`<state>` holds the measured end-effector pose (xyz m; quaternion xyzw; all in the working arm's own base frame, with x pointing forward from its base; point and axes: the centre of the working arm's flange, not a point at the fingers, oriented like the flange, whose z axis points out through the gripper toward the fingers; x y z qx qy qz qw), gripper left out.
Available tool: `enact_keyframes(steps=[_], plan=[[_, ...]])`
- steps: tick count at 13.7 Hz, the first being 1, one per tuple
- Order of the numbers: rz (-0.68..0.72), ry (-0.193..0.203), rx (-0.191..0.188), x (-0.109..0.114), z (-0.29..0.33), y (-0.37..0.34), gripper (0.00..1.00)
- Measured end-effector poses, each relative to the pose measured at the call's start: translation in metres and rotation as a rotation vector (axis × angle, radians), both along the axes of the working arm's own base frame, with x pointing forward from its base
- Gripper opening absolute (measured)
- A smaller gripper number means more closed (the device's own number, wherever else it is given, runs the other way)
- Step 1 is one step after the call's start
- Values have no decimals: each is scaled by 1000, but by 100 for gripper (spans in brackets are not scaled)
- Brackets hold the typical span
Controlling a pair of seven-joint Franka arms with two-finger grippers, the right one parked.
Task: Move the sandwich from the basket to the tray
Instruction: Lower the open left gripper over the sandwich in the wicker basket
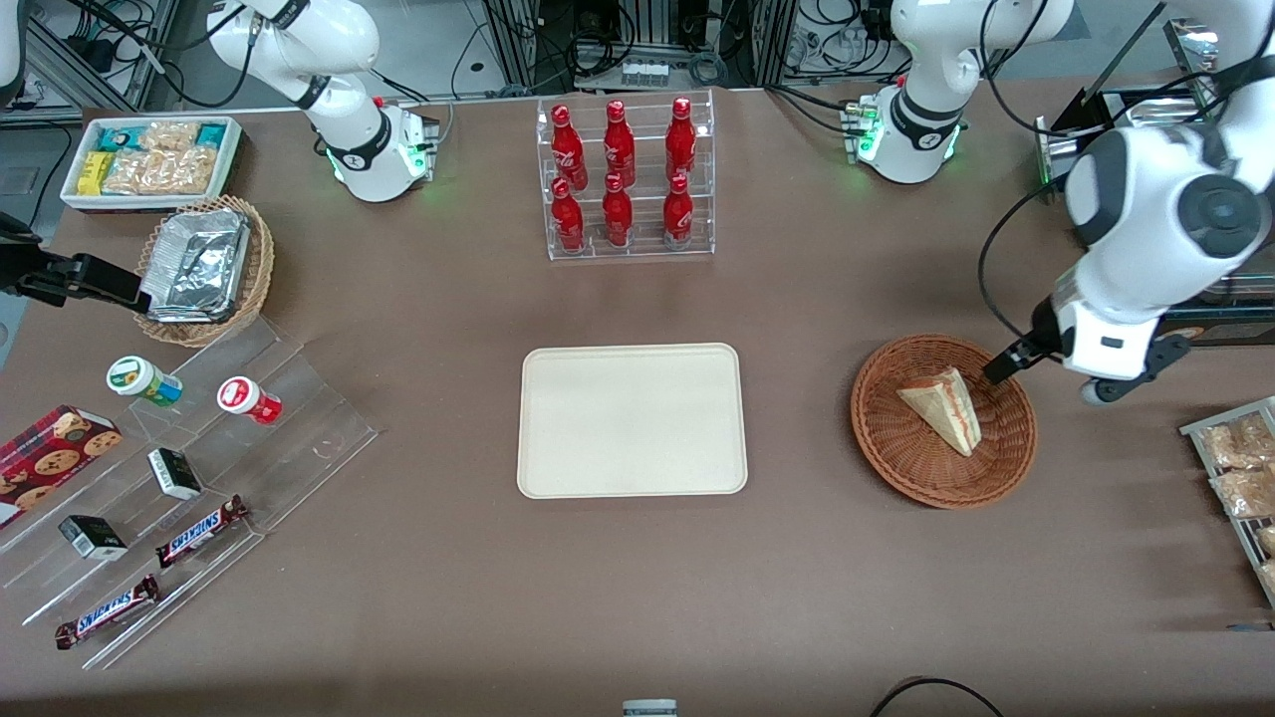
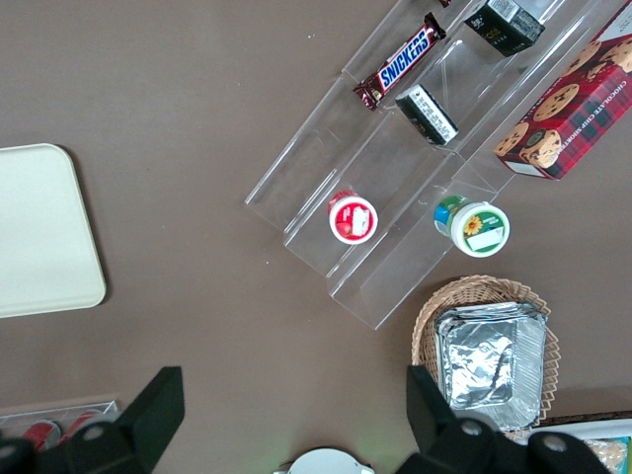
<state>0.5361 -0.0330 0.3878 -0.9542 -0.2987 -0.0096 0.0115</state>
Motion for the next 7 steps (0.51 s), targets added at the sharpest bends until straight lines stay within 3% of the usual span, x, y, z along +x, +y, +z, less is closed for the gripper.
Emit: enact_keyframes(steps=[4,7], plan=[[139,-21,-9,-2,-35,-9,100],[175,-11,-11,-1,-61,-27,100]])
